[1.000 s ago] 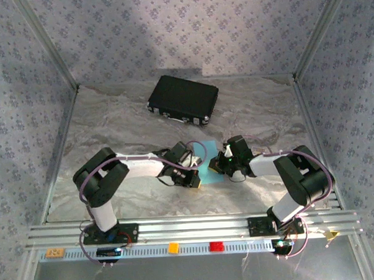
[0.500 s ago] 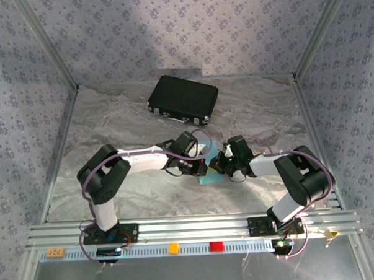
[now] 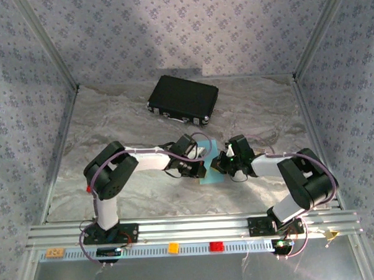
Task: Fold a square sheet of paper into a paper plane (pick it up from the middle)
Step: Fold the triangle a second time at the center of the table.
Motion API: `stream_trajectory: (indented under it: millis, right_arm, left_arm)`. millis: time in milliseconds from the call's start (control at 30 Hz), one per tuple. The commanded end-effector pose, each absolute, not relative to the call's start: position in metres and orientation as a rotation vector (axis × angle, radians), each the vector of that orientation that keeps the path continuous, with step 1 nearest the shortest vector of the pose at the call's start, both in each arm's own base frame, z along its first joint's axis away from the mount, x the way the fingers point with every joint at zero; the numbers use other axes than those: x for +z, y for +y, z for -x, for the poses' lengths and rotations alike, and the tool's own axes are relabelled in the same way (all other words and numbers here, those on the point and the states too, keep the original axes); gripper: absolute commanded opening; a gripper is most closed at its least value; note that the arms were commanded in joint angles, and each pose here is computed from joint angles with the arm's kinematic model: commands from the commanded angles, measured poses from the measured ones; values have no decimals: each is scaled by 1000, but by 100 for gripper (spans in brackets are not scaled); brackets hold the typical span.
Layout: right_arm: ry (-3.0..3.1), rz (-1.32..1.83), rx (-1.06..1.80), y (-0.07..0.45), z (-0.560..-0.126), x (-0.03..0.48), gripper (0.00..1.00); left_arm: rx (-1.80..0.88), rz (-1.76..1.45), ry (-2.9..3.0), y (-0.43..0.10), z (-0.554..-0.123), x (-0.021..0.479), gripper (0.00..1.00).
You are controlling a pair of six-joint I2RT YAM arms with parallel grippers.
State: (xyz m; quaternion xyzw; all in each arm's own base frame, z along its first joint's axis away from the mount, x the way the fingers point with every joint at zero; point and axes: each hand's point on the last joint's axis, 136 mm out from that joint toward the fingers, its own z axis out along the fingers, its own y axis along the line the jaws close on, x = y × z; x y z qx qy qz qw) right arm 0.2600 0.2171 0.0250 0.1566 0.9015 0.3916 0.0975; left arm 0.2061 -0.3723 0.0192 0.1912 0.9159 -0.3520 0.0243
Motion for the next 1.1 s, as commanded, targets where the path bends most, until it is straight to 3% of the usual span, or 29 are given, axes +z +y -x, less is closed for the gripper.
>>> stream_trajectory:
  millis: [0, 233, 367, 767, 1067]
  right_arm:
    - [2655, -379, 1145, 218, -264, 39, 7]
    - [2715, -291, 1188, 239, -251, 31, 7]
    - [2776, -375, 1105, 223, -246, 5, 6]
    - [2653, -552, 1115, 181, -291, 11, 7]
    - [2581, -576, 1094, 166, -299, 25, 7]
  left_arm:
    - [-965, -566, 2961, -347, -191, -6, 0]
    - [-988, -546, 2949, -350, -195, -3, 0]
    - [-980, -539, 2953, -348, -196, -5, 0]
    - [-941, -533, 2988, -337, -195, -15, 0]
    - [-945, -547, 2985, -337, -195, -15, 0]
